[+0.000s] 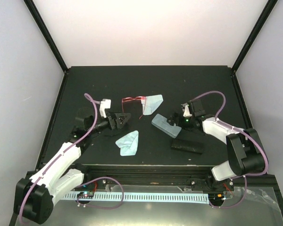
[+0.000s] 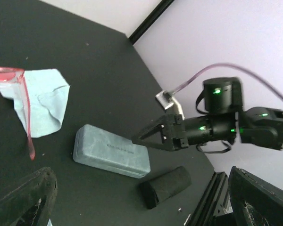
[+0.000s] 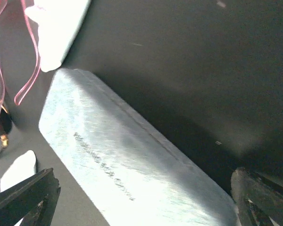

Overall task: Organize the sunglasses
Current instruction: Move the sunglasses case at the center of the board, then pick up the sunglasses case from the center of the board.

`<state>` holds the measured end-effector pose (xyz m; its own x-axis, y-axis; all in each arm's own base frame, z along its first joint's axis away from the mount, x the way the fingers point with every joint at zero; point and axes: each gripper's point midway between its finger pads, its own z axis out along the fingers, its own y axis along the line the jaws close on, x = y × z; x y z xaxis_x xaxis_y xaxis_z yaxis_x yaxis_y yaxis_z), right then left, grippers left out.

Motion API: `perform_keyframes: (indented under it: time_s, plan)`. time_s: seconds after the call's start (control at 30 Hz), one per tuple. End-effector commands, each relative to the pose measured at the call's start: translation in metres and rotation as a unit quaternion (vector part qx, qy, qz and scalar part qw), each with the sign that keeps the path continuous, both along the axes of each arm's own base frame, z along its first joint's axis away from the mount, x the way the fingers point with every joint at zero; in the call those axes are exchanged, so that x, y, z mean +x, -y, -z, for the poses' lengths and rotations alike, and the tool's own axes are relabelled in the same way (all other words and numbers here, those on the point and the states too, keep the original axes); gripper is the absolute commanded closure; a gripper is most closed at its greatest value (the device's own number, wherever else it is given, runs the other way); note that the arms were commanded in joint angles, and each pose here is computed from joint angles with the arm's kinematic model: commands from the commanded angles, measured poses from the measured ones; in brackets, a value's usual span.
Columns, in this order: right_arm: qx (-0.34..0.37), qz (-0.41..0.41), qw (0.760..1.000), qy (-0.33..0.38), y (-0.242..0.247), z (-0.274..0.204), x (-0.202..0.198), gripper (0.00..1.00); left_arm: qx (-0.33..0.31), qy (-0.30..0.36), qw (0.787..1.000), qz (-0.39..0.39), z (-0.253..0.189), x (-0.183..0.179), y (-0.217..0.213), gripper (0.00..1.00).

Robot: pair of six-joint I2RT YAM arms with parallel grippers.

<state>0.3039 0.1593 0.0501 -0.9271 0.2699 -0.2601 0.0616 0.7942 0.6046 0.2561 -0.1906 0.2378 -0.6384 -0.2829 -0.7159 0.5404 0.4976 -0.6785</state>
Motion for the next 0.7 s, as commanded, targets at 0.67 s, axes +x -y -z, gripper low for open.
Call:
perform_keyframes:
  time_s: [0.67]
  plan:
    - [-0.327, -0.323, 0.888, 0.007, -0.022, 0.025, -0.034, 0.0, 0.022, 0.05, 0.998, -0.038, -0.014, 0.025, 0.001, 0.01]
